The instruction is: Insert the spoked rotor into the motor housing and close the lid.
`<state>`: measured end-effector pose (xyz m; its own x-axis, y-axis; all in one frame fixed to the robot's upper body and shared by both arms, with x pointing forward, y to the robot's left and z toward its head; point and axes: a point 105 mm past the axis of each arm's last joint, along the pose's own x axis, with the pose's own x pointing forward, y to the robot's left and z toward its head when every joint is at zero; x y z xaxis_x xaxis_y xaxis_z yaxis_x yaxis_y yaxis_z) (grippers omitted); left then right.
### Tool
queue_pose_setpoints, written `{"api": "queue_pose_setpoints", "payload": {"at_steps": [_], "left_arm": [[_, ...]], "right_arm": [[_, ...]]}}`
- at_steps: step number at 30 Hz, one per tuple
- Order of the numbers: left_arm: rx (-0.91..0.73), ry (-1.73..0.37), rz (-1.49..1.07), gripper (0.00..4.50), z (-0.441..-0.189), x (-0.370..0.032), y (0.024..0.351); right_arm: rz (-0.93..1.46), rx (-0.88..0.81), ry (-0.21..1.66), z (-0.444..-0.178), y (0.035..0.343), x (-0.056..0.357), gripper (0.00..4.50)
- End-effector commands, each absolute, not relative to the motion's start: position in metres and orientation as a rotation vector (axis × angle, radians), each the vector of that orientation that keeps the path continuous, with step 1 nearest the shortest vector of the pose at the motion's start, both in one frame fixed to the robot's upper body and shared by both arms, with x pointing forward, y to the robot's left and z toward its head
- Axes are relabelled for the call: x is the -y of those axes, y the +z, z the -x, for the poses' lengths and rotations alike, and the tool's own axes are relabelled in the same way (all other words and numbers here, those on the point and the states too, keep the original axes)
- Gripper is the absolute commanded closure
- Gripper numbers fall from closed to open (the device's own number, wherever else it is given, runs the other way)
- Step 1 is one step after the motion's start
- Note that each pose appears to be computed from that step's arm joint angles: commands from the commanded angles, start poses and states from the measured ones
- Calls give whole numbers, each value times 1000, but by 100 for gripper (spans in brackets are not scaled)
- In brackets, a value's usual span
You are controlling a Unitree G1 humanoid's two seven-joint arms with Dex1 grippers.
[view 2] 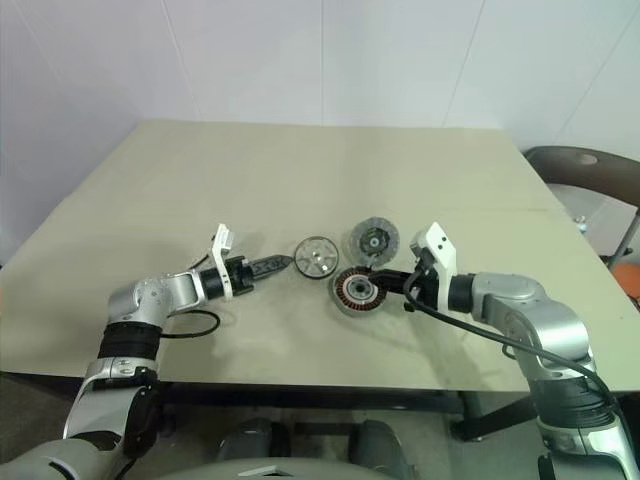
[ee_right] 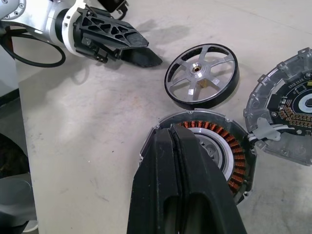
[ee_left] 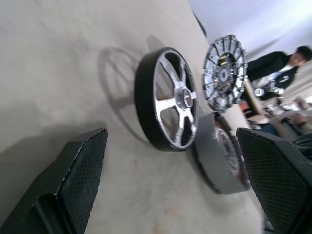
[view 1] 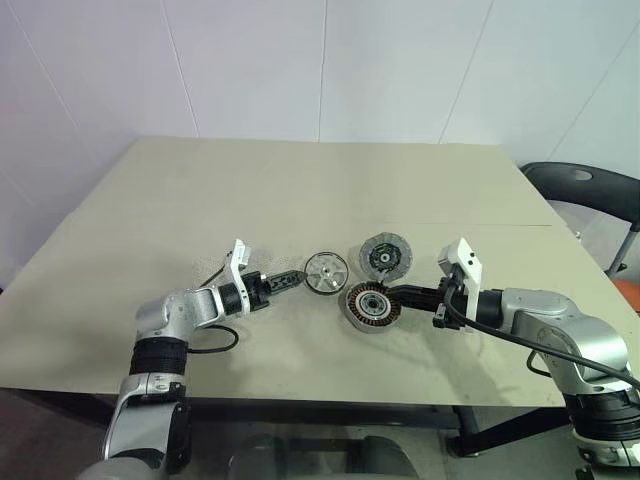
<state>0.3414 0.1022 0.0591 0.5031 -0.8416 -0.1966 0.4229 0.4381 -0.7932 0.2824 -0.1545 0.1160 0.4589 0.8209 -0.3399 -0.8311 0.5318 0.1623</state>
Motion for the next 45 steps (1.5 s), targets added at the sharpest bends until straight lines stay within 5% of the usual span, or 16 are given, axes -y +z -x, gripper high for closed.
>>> {"api": "queue_pose_setpoints", "payload": {"at_steps": [1,12,24,36,45], "left_arm": [[-739,-913,818,0,-334,-76,52],[-751,-840,808,0,-365,-53,45],[-769,-820,862,404,-368,-56,41],[-621,-904,1088,409,-376,-65,86],[-681,-1060,1187,409,-338,-67,105]], "right_arm": [[59,-358,1033,-282,125,151,448],[54,-351,1024,-285,123,148,448],[52,-353,1004,-285,120,148,450],[11,-346,998,-280,124,156,450],[-20,-391,981,-271,116,169,450]]}}
